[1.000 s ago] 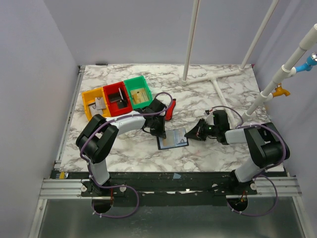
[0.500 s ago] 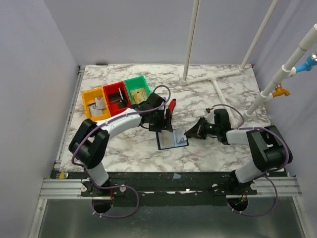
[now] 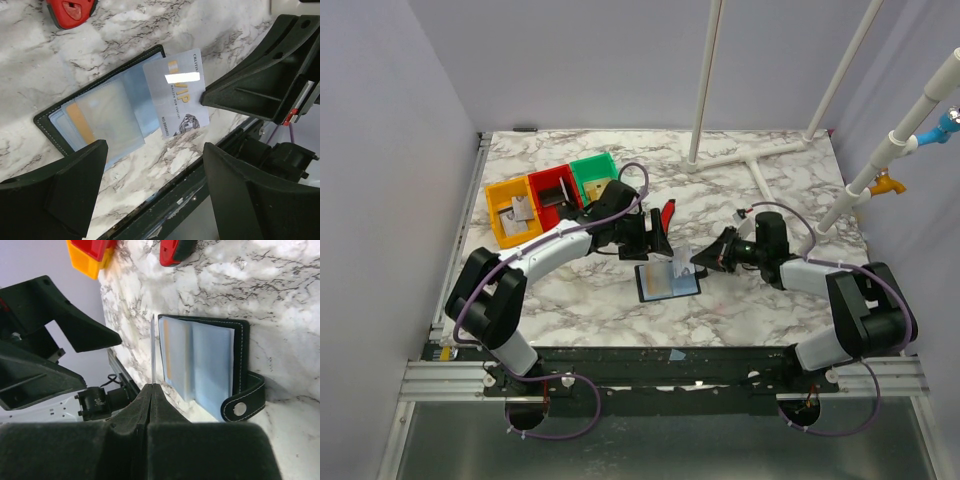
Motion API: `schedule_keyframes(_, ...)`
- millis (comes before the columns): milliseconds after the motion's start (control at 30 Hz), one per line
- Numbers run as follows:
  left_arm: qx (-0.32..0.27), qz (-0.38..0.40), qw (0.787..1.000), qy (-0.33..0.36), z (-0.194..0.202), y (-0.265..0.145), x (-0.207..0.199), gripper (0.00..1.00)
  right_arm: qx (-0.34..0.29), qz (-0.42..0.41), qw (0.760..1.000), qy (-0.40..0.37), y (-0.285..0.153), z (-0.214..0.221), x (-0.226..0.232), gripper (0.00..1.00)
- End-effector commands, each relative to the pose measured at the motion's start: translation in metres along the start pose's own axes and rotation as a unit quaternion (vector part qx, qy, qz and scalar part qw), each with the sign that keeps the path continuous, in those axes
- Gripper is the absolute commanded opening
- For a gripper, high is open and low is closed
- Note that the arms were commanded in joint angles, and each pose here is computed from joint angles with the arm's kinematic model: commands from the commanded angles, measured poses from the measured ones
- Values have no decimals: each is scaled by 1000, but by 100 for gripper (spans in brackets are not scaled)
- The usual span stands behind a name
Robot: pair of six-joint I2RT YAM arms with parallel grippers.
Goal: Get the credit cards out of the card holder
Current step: Remove the credit card from the card holder, then place the credit card in the storage box.
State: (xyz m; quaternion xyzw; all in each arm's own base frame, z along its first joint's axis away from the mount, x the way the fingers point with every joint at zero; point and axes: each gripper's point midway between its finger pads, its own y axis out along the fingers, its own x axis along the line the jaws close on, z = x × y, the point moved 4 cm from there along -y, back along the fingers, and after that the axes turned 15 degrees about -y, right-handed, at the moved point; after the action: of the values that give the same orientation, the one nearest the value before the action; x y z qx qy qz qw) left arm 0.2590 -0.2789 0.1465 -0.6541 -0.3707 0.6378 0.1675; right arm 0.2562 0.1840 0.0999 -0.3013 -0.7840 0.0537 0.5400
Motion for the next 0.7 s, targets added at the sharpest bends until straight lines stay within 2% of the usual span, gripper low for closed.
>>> schedule_keyframes(0,16,62,998,-7,3,-9,-18,80,-3,-34,999,1,-5,-11,21,1)
schedule_keyframes(500,45,178,982,-44,0,-20,-40,76,-22,-114,993,7,-16,-39,68,1)
schedule_keyframes(667,59,211,974,-50,0,-21,-49,70,-24,-134,991,11,-19,-42,76,1)
